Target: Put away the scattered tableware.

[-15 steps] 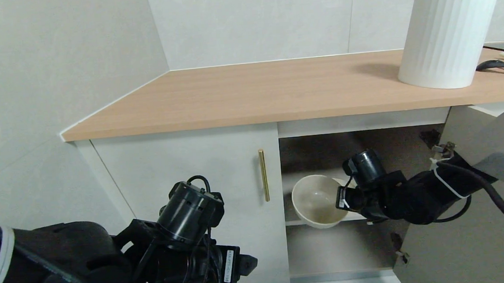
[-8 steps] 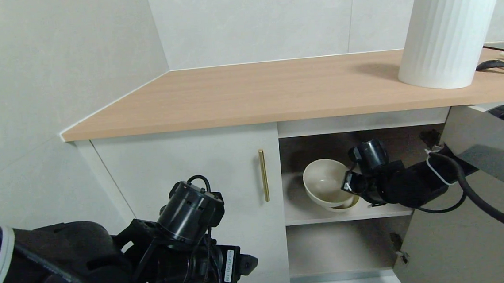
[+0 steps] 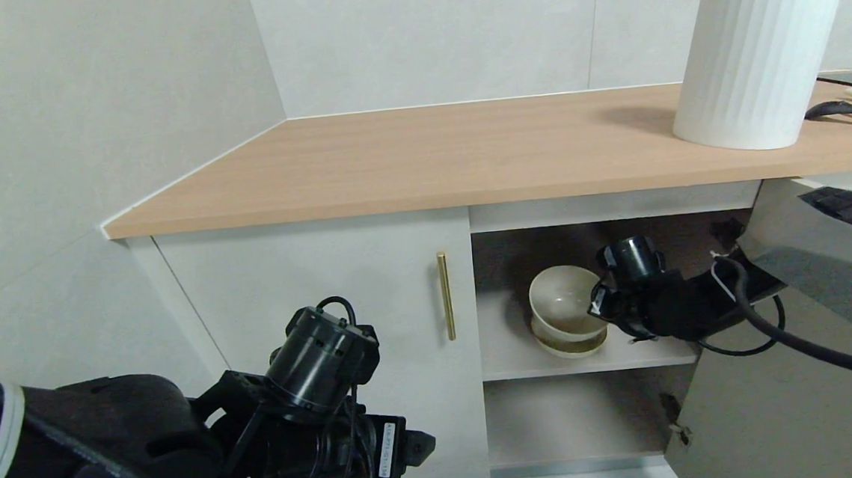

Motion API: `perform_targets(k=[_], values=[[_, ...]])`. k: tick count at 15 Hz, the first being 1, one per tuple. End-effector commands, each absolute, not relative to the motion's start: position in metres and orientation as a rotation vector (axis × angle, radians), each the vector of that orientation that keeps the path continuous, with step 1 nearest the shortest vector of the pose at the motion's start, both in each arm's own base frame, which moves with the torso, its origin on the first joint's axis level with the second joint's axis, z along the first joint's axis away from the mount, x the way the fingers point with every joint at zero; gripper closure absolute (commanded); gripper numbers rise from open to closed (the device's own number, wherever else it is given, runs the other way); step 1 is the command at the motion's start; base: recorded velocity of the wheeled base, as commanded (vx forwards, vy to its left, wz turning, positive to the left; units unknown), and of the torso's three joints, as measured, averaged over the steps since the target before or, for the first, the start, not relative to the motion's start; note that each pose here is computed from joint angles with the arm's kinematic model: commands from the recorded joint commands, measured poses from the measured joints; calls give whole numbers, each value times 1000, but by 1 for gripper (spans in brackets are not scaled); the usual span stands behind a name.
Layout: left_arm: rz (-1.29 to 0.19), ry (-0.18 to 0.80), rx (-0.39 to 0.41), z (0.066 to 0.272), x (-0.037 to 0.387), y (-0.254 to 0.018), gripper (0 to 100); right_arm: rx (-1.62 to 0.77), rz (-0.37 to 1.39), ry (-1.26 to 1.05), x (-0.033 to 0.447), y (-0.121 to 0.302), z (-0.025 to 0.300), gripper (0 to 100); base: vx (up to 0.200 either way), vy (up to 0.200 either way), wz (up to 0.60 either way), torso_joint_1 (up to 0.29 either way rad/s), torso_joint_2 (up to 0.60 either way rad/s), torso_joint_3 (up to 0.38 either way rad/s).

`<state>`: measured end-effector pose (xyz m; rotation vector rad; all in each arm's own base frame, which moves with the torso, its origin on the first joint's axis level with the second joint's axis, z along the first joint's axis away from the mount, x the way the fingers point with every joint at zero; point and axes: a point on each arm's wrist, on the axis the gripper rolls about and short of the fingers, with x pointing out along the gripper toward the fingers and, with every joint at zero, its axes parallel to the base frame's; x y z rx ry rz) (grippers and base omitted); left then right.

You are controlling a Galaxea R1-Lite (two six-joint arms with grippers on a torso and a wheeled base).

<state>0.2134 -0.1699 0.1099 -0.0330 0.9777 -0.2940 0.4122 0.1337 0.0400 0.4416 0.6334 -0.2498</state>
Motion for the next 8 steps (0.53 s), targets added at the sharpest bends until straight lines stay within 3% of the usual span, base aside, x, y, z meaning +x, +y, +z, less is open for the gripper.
perform_targets(k=[1,8], values=[[-293,977,-34,110,213,-170,0,435,-262,649,416,131,31,100,0,0,0,0,0,0],[-293,979,-33,109,213,-170,0,427,-263,659,419,133,23,100,0,0,0,0,0,0]])
